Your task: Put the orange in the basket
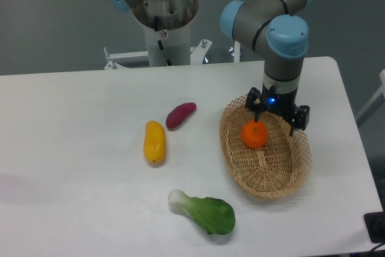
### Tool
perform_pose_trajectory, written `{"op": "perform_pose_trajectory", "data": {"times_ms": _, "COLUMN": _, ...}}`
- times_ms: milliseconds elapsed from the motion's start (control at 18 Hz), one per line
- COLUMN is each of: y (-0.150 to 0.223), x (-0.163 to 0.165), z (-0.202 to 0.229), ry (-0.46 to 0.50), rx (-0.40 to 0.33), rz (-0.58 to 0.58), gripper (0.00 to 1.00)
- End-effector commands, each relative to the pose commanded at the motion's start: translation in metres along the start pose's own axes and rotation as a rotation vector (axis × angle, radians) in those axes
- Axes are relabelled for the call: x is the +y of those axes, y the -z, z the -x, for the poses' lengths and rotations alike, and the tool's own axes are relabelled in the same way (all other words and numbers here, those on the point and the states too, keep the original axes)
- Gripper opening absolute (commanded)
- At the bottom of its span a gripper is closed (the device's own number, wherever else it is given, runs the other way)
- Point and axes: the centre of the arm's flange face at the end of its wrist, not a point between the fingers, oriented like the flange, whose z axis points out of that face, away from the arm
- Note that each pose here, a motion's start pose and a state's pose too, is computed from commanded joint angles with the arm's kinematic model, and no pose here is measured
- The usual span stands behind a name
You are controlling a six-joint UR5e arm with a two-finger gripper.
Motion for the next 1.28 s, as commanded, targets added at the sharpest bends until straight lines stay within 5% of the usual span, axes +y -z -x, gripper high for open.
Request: {"op": "perform_pose_trajectory", "data": {"times_ms": 1278, "y": 0.023, "x": -0.001, "z": 0.012, "ry": -0.003, "rx": -0.046, "rz": -0.024, "gripper": 1.00}}
